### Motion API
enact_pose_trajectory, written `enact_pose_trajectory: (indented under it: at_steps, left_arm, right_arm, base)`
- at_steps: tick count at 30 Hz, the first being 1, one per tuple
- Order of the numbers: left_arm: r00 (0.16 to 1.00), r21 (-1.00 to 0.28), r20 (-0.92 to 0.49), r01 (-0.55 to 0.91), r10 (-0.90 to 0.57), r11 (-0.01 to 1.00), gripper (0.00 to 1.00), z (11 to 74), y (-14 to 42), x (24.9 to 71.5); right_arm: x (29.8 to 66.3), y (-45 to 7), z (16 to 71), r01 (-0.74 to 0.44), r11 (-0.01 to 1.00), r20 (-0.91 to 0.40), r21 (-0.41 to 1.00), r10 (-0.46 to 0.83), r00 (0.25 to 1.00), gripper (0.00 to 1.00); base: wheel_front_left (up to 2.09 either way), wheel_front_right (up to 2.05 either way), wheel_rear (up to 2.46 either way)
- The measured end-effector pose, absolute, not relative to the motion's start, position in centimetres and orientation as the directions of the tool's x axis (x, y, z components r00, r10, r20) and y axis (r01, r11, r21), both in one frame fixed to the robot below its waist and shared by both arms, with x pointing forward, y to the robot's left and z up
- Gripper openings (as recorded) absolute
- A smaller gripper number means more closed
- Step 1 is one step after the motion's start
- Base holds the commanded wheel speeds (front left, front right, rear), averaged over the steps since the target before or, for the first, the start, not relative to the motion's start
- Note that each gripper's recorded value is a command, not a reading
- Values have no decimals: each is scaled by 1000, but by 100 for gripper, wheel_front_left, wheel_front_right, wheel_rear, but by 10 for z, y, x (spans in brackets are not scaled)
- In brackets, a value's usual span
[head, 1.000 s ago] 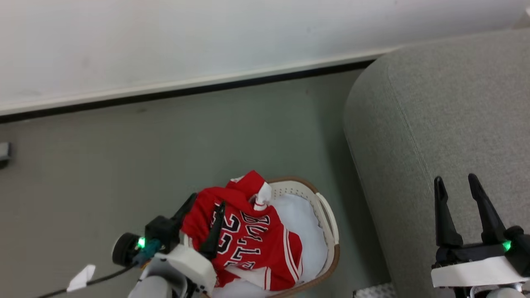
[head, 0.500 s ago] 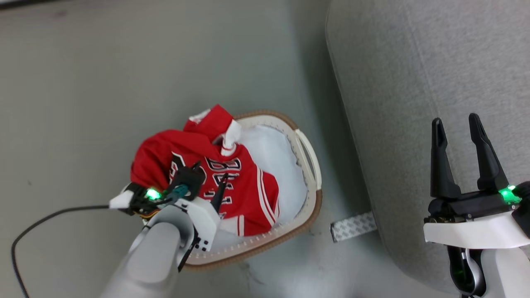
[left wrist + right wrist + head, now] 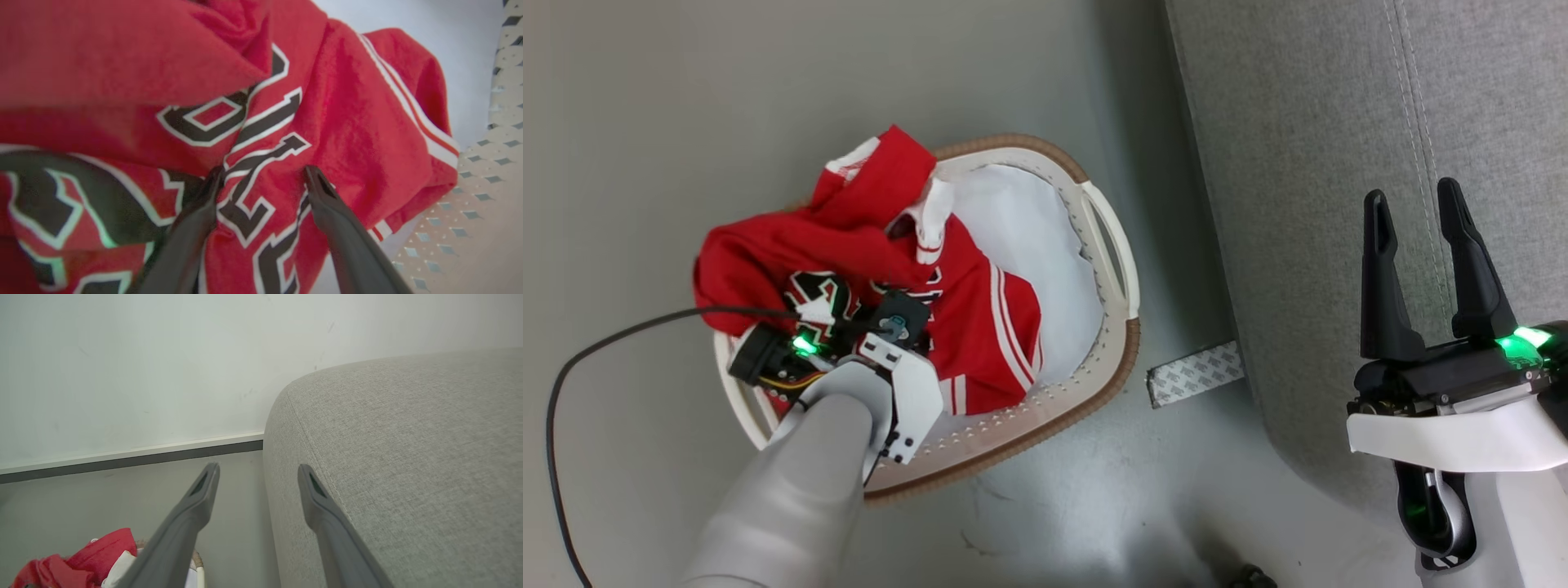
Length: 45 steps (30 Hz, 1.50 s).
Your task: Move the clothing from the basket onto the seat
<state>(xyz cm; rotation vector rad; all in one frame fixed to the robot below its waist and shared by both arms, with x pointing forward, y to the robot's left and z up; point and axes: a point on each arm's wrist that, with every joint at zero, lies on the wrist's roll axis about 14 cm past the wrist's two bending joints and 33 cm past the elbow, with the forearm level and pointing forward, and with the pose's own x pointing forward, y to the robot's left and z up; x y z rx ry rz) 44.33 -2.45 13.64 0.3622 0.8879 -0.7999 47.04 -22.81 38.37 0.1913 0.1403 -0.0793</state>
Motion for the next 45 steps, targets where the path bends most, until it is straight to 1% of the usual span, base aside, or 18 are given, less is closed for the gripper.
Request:
enact_pose_trajectory:
  at_steps: [1, 2, 5, 14, 21, 25, 35, 41, 45]
  left_arm:
    - [363, -42, -808, 751, -464, 659, 19, 133, -25, 441]
    - [358, -45, -809, 753, -467, 657, 0, 132, -27, 440]
    - [367, -55, -795, 749, -483, 660, 0, 136, -29, 442]
    - [470, -123, -700, 662, -538, 739, 0, 192, -21, 437]
    - [529, -222, -573, 635, -626, 740, 0, 269, -31, 412]
    - [572, -250, -472, 642, -670, 725, 0, 328, -44, 408]
    - [729, -161, -182, 640, -660, 751, 0, 478, -42, 411]
    - [780, -102, -19, 621, -626, 777, 0, 557, -23, 406]
    - [806, -58, 68, 592, -588, 804, 0, 598, -9, 406]
  right_arm:
    - [469, -230, 382, 97, 979, -152, 180, -70, 986, 100]
    - [468, -232, 381, 103, 979, -157, 178, -75, 985, 100]
    - [464, -234, 380, 114, 978, -166, 176, -84, 982, 100]
    - [437, -242, 402, 154, 970, -152, 186, -127, 980, 100]
    - [412, -230, 426, 132, 968, -118, 213, -108, 987, 100]
    - [403, -218, 448, 90, 970, -63, 227, -77, 995, 100]
    - [379, -186, 495, -32, 971, 64, 238, 17, 998, 100]
    - [365, -171, 514, -95, 969, 119, 227, 69, 990, 100]
    - [361, -160, 526, -139, 967, 154, 214, 107, 982, 100]
  base:
    - [0, 0, 0]
    - [0, 0, 0]
    - [0, 0, 0]
    - [0, 0, 0]
    - [0, 0, 0]
    - [0, 0, 0]
    - [0, 0, 0]
    - [0, 0, 0]
    - [0, 0, 0]
